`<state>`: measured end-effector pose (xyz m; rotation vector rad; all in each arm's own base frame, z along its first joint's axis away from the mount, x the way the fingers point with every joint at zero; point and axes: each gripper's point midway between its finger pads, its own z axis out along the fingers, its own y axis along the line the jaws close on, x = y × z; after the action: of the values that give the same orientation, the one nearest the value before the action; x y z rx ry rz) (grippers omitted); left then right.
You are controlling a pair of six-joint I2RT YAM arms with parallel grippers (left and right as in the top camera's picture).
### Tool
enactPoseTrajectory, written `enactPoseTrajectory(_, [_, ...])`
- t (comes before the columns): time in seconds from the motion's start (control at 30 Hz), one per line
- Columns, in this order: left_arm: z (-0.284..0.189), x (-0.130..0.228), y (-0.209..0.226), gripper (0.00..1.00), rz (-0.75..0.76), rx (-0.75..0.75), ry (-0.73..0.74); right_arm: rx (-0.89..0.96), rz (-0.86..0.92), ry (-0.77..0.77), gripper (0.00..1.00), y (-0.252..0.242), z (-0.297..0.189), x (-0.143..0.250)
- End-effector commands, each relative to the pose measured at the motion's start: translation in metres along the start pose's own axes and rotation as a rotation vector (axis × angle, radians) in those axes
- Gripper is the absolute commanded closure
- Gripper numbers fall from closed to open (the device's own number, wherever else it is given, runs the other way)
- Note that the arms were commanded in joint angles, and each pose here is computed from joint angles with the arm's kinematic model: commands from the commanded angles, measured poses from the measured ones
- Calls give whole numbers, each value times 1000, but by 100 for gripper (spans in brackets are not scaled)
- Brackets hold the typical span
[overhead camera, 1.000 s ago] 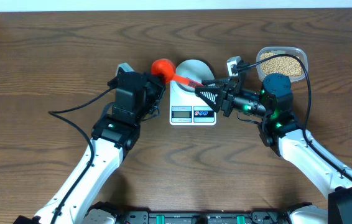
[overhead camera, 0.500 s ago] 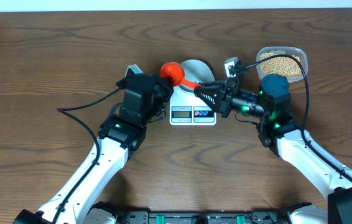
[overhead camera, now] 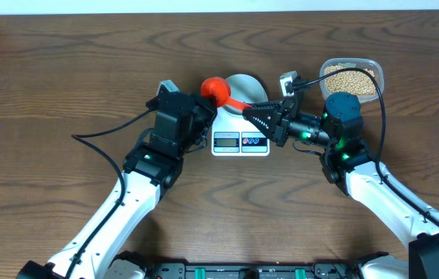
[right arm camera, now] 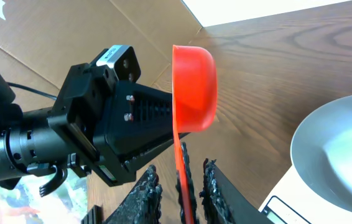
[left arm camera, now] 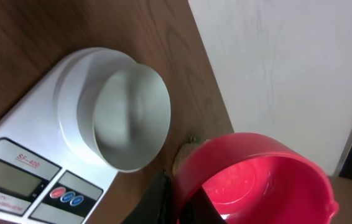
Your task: Scoop item into bowl and weigh 50g on scale
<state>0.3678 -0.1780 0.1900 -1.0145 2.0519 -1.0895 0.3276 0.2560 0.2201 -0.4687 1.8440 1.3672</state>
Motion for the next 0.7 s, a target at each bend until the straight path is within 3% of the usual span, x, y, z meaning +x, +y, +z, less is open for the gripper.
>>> enactPoseTrajectory(0.0, [2, 3, 3, 93, 1, -7, -1, -5, -12, -6, 80, 2, 2, -4])
enactPoseTrajectory(0.67, [2, 11, 2, 93, 9, -6, 15, -6, -15, -8, 91, 3, 2, -5])
